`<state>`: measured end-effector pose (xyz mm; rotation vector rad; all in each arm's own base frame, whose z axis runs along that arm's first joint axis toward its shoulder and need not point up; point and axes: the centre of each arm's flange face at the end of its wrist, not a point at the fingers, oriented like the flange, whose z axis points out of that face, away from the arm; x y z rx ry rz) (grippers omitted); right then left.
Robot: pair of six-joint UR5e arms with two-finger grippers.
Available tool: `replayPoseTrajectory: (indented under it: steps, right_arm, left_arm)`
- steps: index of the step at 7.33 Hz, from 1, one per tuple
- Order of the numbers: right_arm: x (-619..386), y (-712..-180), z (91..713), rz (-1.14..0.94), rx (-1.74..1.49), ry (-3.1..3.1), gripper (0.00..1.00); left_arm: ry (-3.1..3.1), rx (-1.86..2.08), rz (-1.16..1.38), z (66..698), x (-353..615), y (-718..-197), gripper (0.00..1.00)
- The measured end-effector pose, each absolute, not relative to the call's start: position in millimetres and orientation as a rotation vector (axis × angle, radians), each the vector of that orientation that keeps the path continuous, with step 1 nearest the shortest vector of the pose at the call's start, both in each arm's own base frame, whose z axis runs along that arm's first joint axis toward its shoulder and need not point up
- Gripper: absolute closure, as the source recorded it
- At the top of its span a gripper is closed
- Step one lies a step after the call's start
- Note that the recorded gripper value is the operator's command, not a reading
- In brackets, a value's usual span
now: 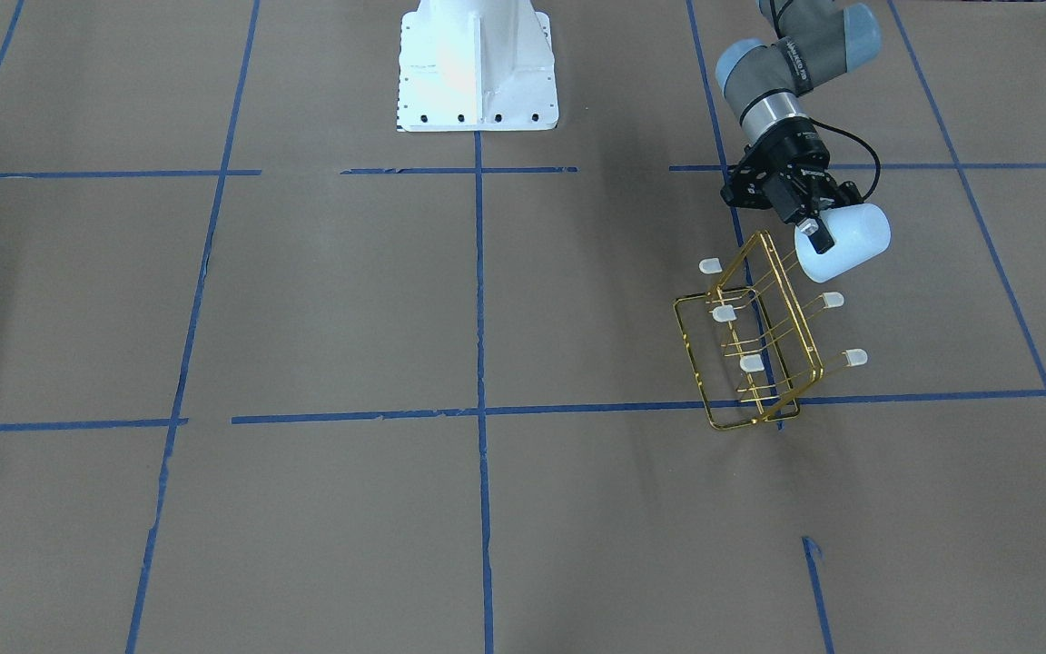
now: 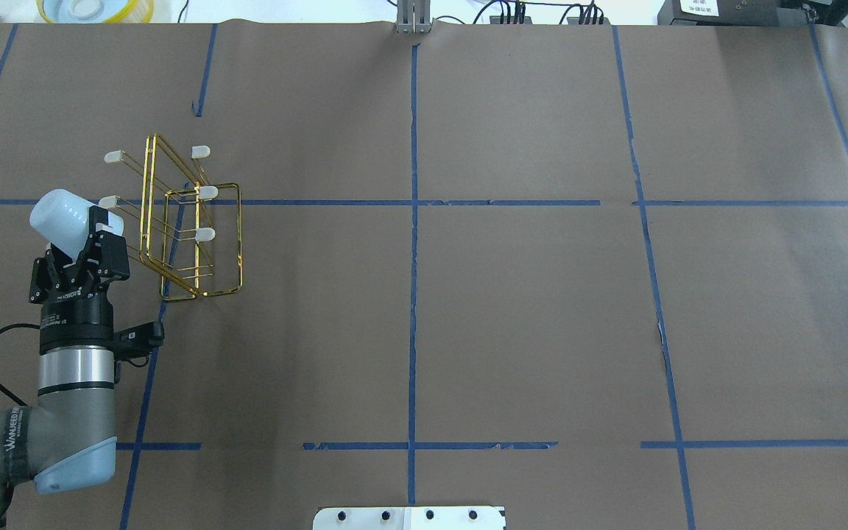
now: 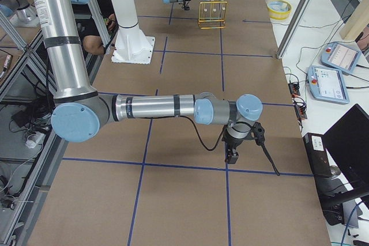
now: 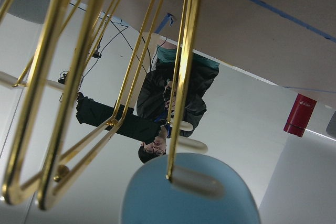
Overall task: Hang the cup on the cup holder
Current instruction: 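Push the cup onto a white peg of the rack with the left gripper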
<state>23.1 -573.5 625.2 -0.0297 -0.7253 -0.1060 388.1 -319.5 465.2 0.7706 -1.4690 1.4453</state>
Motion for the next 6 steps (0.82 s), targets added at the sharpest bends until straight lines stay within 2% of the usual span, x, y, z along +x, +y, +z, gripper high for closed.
replayPoseTrajectory:
  steps: [6]
  right_arm:
    - [23,-573,625,-0.106,-0.030,-0.725,0.00]
  left_arm:
    - [-1.477,0.768,1.468,466,378,-312,0.55]
